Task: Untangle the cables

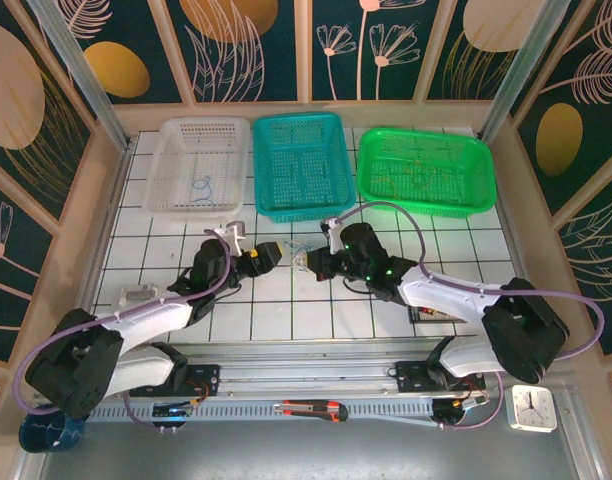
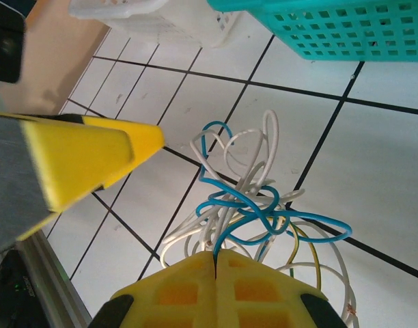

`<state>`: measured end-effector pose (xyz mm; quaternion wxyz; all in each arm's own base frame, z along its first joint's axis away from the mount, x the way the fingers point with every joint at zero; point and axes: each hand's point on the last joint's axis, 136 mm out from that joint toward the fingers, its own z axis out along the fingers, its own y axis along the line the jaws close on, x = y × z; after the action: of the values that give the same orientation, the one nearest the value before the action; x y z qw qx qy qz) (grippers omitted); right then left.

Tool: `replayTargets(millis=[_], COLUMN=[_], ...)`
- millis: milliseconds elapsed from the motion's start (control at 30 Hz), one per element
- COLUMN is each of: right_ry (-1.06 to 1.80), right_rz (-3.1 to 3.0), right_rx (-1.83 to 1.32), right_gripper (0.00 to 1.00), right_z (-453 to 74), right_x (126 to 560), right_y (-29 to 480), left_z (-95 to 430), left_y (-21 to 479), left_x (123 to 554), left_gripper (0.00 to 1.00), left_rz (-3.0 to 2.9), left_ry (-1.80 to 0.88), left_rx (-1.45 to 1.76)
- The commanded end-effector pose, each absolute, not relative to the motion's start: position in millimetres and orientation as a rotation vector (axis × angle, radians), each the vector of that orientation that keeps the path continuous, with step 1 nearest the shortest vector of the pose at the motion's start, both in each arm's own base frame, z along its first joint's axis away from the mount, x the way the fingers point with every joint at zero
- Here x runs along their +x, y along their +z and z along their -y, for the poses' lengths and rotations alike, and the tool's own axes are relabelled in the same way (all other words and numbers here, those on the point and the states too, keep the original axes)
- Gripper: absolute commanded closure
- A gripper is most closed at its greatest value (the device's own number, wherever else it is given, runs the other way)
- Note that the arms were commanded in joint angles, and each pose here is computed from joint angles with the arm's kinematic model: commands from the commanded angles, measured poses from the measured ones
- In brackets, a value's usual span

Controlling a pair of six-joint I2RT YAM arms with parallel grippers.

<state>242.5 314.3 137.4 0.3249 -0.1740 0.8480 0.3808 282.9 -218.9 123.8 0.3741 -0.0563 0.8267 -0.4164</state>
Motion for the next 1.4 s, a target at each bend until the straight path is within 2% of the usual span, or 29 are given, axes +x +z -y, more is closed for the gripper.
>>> replayTargets(millis=[0, 200, 467, 667, 867, 1200, 1367], right_ry=[1.019, 1.040, 1.053, 1.062, 1.072, 1.057, 1.043], right_rz=[-2.209, -2.210, -2.215, -2.220, -2.227, -2.238, -2.242], right_rx=[-0.490, -0.511, -0.520, -0.518, -0.516, -0.519, -0.504], right_gripper=[1.00, 1.00, 1.00, 1.00, 1.00, 1.00, 1.00], right_z=[-319, -323, -325, -326, -326, -325, -323], right_x=[241, 240, 238, 237, 235, 235, 237], right_y=[134, 133, 131, 128, 123, 115, 111], left_z=[234, 246, 258, 268, 277, 274, 268], left_y=[154, 150, 142, 140, 133, 128, 127], left_x=[286, 291, 301, 306, 307, 302, 300], left_gripper=[0.18, 0.24, 0.26, 0.34, 0.52, 0.98, 1.00], left_rz=[-2.039, -2.077, -2.098, -2.105, -2.126, -2.134, -2.135], left_ry=[-1.156, -1.149, -1.173, -1.195, -1.214, -1.205, -1.185], left_rx=[-0.082, -0.002, 0.014, 0.021, 0.028, 0.008, -0.007])
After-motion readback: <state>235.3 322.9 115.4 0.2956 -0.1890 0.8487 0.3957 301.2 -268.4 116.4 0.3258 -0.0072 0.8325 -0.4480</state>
